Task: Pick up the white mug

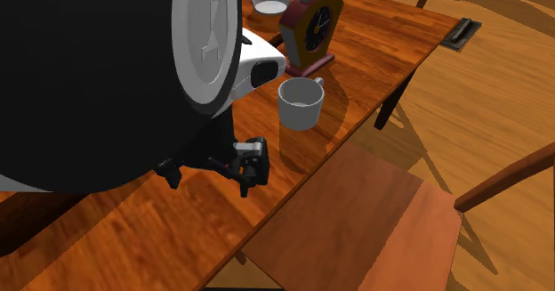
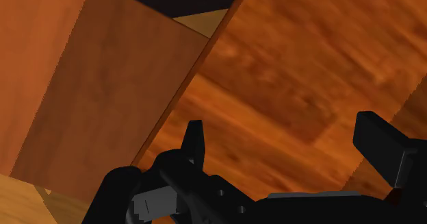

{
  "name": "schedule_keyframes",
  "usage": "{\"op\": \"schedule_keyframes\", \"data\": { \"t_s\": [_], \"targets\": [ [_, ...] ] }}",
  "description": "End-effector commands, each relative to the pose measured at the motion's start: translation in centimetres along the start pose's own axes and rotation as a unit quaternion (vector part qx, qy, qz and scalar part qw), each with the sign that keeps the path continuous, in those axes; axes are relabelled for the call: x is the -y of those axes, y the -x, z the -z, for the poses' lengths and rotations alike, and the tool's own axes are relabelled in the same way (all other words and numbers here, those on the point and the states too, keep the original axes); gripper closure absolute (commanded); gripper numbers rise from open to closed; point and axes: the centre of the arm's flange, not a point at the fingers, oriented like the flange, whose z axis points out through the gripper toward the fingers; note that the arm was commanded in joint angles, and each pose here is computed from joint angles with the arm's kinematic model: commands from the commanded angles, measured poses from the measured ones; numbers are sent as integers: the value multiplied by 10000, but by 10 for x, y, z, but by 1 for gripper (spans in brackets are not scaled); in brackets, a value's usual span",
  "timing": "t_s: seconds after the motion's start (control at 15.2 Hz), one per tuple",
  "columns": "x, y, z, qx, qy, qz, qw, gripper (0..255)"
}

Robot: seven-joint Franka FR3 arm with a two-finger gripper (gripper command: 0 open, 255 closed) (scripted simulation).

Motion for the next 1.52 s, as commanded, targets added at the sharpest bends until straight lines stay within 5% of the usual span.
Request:
{"op": "schedule_keyframes", "data": {
  "t_s": [0.0,1.45],
  "targets": [
    [0,0,0,0,0,0,10000,0],
    [-53,-281,-31,411,689,218,9965,0]
  ]
}}
